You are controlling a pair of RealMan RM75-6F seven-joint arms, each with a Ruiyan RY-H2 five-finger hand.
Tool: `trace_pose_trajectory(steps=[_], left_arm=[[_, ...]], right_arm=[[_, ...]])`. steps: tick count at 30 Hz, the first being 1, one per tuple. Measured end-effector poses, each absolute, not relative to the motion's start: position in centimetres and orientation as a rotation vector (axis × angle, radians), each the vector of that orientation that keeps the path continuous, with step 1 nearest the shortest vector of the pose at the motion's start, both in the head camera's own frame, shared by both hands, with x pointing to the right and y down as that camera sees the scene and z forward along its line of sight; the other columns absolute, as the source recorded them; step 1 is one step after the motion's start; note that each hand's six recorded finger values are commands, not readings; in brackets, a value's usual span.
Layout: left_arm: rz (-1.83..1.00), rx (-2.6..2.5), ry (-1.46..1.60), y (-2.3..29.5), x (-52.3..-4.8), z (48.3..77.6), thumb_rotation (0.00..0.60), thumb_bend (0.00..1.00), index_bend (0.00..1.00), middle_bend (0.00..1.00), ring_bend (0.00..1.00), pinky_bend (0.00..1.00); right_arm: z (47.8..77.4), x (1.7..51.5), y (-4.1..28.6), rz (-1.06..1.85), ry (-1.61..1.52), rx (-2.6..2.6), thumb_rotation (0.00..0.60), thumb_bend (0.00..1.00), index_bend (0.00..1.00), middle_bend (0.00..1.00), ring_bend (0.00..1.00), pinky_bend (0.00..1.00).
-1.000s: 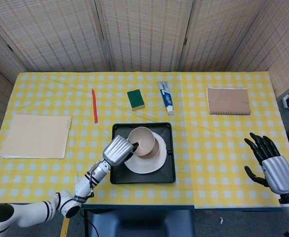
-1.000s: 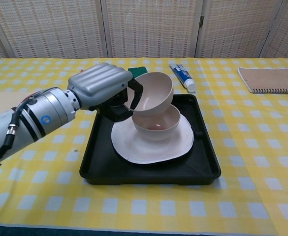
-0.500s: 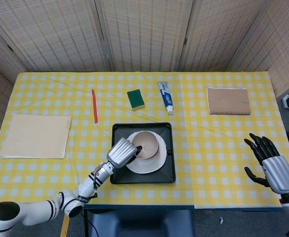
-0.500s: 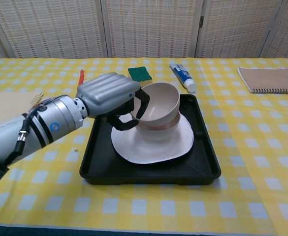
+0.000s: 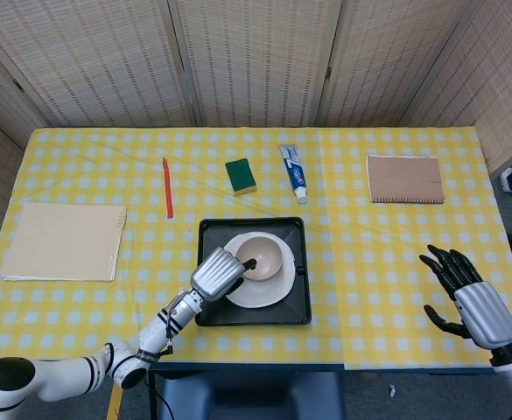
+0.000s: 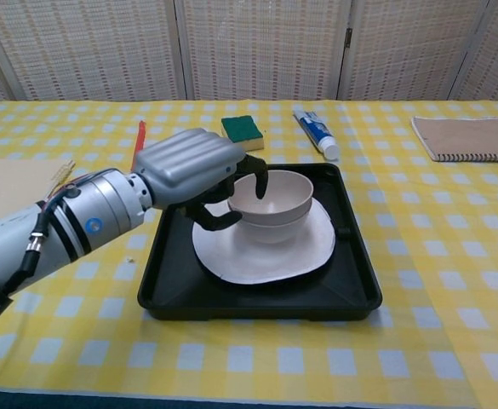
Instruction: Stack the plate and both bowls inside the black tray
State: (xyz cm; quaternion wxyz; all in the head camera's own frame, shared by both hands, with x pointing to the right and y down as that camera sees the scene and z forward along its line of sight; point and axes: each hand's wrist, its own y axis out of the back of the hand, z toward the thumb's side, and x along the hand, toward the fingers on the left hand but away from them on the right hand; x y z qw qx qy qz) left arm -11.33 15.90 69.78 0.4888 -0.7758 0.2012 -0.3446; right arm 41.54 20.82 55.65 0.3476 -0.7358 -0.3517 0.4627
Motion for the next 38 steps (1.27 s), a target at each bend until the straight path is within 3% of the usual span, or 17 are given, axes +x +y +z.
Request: trace_pose_trajectory(steps=[6,8,9,11,13,16,19,30,33,38], left_arm=[[-0.824,-1.873,0.515,15.7,-11.6,69.1,0.6,0.41,0.17,1.0,0.94,1.0],[-0.814,-1.857,0.533,15.5,-12.0,68.5,0.6,0.4,0.16,0.99,0.87,0.99],[-0.81,-1.848,0.543,15.5,-12.3,68.1,0.6,0.39,0.15,0.94,0.78,0.95],[-0.811,-1.829,0.565,15.3,-13.3,67.3,0.6,0.39,0.13,0.72,0.58,0.8],[-0.826,-1.825,0.572,15.4,-14.4,66.7,0.6,0.39,0.09,0.39,0.3,0.51],[-0.874,-1.831,0.582,15.7,-16.9,65.5,0.6,0.39,0.04,0.11,0.04,0.15],[-0.955,-1.817,0.613,16.8,-21.1,63.7,0.6,0.37,0.02,0.02,0.0,0.0],[-1.293,-1.531,0.921,24.9,-39.4,58.5,0.6,0.33,0.01,0.0,0.0,0.0],[-1.334,-1.483,0.915,26.4,-42.2,57.8,0.6,0.32,0.01,0.0,0.0,0.0],[-1.316,-1.511,0.934,26.8,-43.0,57.0,0.6,0.32,0.02,0.0,0.0,0.0]], right_arm=[[55.5,41.6,20.8,1.198,-0.917,-1.899,0.6,0.4,0.0,0.0,0.0,0.0],[55.6,41.6,20.8,1.198,-0.913,-1.896,0.6,0.4,0.0,0.0,0.0,0.0],[55.6,41.6,20.8,1.199,-0.912,-1.895,0.6,0.4,0.0,0.0,0.0,0.0],[55.7,41.6,20.8,1.2,-0.91,-1.89,0.6,0.4,0.0,0.0,0.0,0.0],[55.7,41.6,20.8,1.202,-0.91,-1.884,0.6,0.4,0.0,0.0,0.0,0.0],[55.7,41.8,20.7,1.215,-0.919,-1.868,0.6,0.4,0.0,0.0,0.0,0.0],[55.8,42.1,20.5,1.244,-0.925,-1.835,0.6,0.4,0.0,0.0,0.0,0.0],[55.6,42.9,19.8,1.338,-0.933,-1.661,0.6,0.37,0.0,0.0,0.0,0.0],[55.8,42.4,19.9,1.335,-0.922,-1.656,0.6,0.37,0.0,0.0,0.0,0.0],[55.9,41.6,20.5,1.328,-0.897,-1.662,0.6,0.37,0.0,0.0,0.0,0.0]])
